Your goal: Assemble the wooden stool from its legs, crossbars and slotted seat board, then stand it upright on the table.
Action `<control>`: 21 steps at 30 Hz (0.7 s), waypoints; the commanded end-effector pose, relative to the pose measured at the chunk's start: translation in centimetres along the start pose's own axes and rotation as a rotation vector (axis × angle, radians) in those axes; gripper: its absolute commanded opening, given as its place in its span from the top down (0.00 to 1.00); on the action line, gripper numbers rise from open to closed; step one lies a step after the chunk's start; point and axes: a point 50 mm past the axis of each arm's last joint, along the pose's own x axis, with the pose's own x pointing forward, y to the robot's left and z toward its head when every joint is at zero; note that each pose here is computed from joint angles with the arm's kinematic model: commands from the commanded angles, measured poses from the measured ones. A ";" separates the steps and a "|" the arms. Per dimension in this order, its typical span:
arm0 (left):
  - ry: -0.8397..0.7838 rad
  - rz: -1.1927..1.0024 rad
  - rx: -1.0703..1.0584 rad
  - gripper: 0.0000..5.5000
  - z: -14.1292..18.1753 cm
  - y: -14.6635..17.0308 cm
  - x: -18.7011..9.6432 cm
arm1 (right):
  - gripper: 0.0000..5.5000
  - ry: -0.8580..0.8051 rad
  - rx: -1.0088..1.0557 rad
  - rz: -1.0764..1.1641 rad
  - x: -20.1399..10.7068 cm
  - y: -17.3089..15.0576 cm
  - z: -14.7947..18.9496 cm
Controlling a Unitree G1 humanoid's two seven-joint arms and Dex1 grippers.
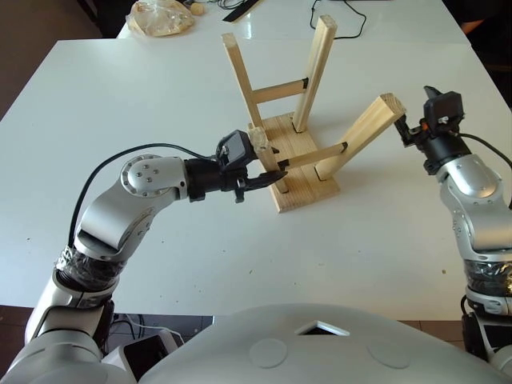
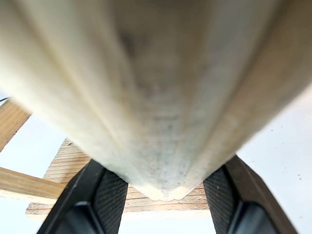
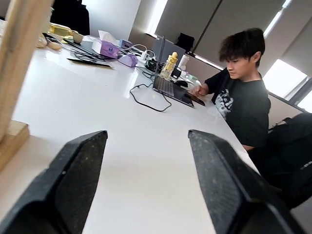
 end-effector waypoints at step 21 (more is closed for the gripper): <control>0.227 -0.024 -0.118 0.63 -4.0 0.7 0.9 | 0.44 -0.085 0.140 0.485 2.0 8.3 5.5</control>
